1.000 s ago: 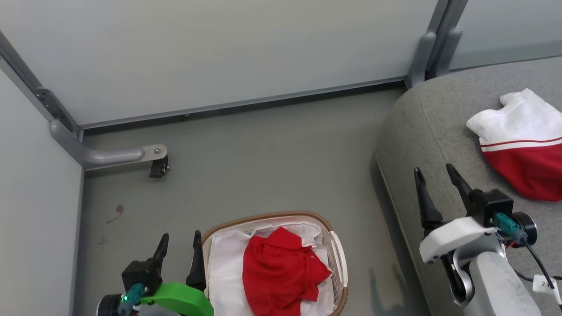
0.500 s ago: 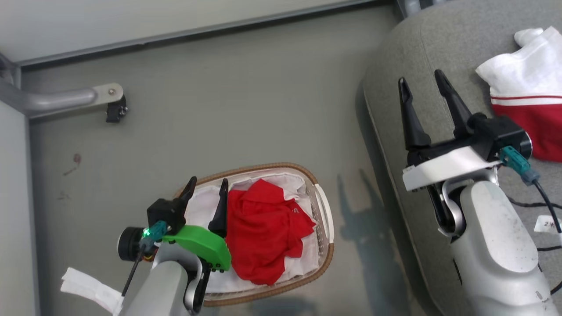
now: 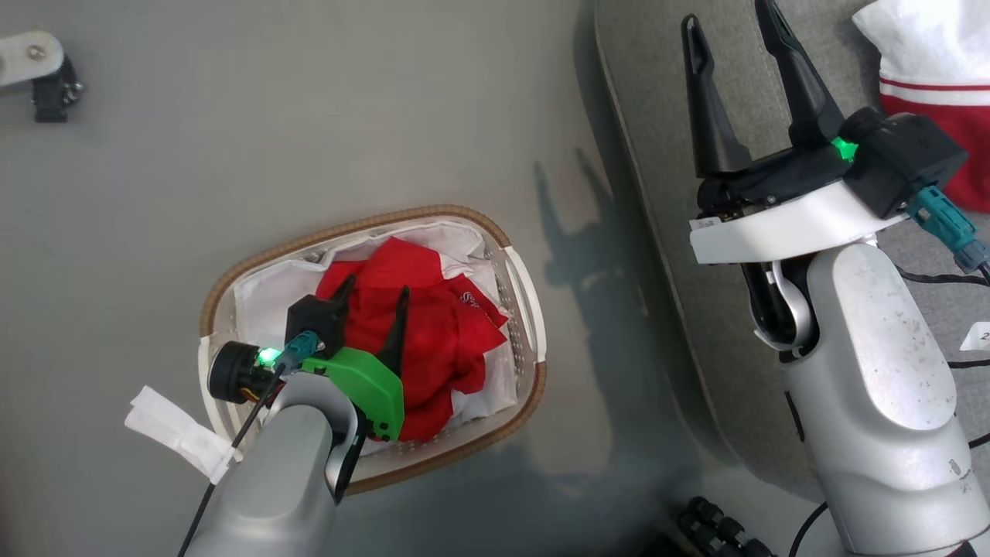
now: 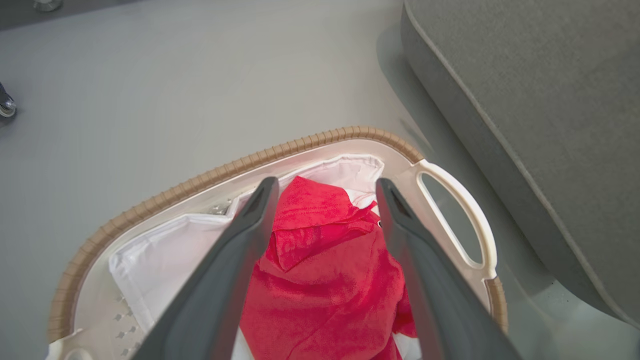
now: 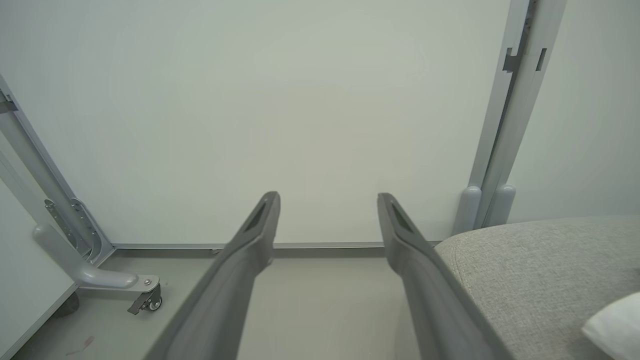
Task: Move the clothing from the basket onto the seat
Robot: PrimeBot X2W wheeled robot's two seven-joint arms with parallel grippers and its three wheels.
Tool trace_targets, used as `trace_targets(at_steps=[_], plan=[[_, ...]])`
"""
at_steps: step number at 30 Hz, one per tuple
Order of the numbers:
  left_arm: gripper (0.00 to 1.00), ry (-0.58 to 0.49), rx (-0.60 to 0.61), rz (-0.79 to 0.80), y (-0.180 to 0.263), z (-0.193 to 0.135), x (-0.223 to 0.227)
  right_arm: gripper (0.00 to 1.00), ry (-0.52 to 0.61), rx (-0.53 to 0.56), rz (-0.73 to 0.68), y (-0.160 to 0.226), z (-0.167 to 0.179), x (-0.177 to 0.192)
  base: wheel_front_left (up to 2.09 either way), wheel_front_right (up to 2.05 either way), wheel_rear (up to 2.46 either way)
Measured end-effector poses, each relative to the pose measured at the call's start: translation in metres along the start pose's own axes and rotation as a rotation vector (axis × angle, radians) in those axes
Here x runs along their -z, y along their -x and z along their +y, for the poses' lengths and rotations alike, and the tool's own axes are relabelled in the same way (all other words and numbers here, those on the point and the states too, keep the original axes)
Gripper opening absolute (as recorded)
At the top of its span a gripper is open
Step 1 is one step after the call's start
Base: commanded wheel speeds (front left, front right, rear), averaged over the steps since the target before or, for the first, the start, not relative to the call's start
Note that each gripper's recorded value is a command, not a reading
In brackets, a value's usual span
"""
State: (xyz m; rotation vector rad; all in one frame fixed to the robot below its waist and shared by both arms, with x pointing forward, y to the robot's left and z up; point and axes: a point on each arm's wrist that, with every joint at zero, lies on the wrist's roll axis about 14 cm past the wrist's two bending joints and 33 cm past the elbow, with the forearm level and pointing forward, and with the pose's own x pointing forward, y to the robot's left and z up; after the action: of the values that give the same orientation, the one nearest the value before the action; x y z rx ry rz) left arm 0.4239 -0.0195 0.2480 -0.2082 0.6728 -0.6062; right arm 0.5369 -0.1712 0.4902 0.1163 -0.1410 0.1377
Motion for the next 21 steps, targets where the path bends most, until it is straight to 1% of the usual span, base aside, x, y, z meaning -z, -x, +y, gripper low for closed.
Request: trace_targets(at_steps=[3, 15, 21], plan=[[1.00, -0.005, 0.045, 0.064, -0.011, -0.007, 0.023, 1.00, -0.010, 0.005, 0.008, -0.004, -0.005, 0.009, 0.00, 0.00, 0.00], [1.00, -0.034, 0.149, 0.237, -0.043, -0.003, 0.090, 1.00, -0.001, 0.034, 0.060, -0.009, -0.027, 0.046, 0.00, 0.00, 0.00], [1.00, -0.092, 0.202, 0.336, -0.049, 0.001, 0.126, 1.00, 0.003, 0.042, 0.087, -0.007, -0.034, 0.061, 0.00, 0.00, 0.00]])
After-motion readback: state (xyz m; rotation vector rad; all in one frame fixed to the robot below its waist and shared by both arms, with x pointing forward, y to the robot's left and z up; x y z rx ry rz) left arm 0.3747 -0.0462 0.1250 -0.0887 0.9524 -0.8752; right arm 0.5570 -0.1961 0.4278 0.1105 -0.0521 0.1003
